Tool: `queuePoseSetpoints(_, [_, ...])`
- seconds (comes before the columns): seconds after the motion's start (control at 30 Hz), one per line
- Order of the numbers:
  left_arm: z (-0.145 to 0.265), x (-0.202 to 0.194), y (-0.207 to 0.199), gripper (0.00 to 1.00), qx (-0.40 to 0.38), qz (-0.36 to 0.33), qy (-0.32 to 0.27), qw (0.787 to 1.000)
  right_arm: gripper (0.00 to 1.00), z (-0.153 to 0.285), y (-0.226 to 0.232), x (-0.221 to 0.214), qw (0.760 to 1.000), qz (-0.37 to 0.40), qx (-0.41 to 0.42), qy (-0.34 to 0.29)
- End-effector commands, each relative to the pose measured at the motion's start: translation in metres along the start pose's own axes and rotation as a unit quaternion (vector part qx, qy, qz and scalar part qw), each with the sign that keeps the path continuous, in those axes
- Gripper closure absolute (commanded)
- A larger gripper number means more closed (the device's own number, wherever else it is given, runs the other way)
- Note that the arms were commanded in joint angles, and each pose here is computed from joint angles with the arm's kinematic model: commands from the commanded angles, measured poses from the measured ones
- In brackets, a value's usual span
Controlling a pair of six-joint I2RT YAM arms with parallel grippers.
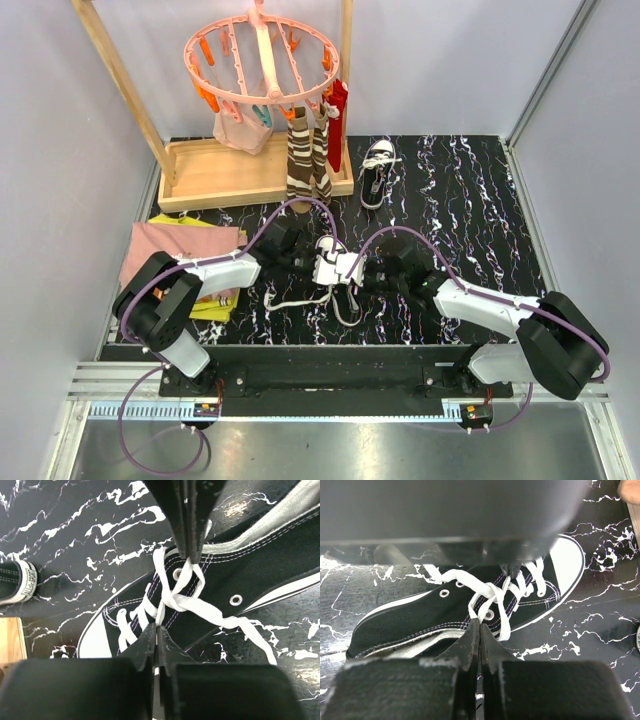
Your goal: Tie the shoes
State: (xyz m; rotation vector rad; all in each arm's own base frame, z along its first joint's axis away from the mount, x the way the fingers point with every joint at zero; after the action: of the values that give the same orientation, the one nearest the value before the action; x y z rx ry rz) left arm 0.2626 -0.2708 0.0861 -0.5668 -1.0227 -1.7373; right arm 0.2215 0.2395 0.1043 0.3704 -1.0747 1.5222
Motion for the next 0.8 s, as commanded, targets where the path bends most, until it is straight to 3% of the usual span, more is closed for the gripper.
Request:
queuePoseSetpoints(0.0, [-0.009, 0.024, 0.010, 1.00, 0.009, -0.024, -0.019, 0.999, 0.83, 0.005, -0.018, 0.032, 0.998, 0.018, -0.034, -0.045])
queuePoseSetpoints(0.1, [0.001, 0.017, 0.009, 1.00, 0.013, -0.013, -0.004, 1.000, 0.61, 0.020, -0.027, 0.040, 0.998, -0.003, -0.058, -0.038])
queuePoseSetpoints(0.2, [0.015, 0.014, 0.009, 1.00, 0.018, 0.004, 0.003, 1.000, 0.53, 0.041, -0.027, 0.043, 0.997, -0.013, -0.065, -0.036])
queuePoseSetpoints(0.27, [0.027, 0.016, 0.016, 1.00, 0.032, 0.025, 0.001, 0.999, 0.40, 0.051, -0.017, 0.032, 0.998, -0.018, -0.057, -0.016])
queuePoseSetpoints(0.33, [0.039, 0.014, 0.018, 1.00, 0.037, 0.058, 0.005, 0.998, 0.37, 0.062, -0.011, 0.026, 0.998, -0.015, -0.055, -0.006])
queuePoseSetpoints(0.53, [0.068, 0.021, 0.034, 1.00, 0.080, 0.143, -0.007, 0.986, 0.51, 0.063, 0.015, -0.002, 0.999, 0.033, -0.007, 0.030])
queuePoseSetpoints(0.77, [0.095, 0.020, 0.045, 1.00, 0.120, 0.205, -0.012, 0.971, 0.64, 0.034, 0.022, -0.017, 0.993, 0.067, 0.077, 0.054])
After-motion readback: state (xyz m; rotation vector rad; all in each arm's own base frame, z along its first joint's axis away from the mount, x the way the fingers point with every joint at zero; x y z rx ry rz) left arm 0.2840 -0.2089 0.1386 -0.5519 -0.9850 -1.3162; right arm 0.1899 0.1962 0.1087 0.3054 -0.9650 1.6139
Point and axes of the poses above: each gripper's point midway between its finger pads, its own z axis back along the fingers, its own y axis along the line the jaws close on, x = y × z, the point moved 4 cm from there along z, back along the fingers, and after that the axes turned 6 degrees about z, right-handed, at the moved point
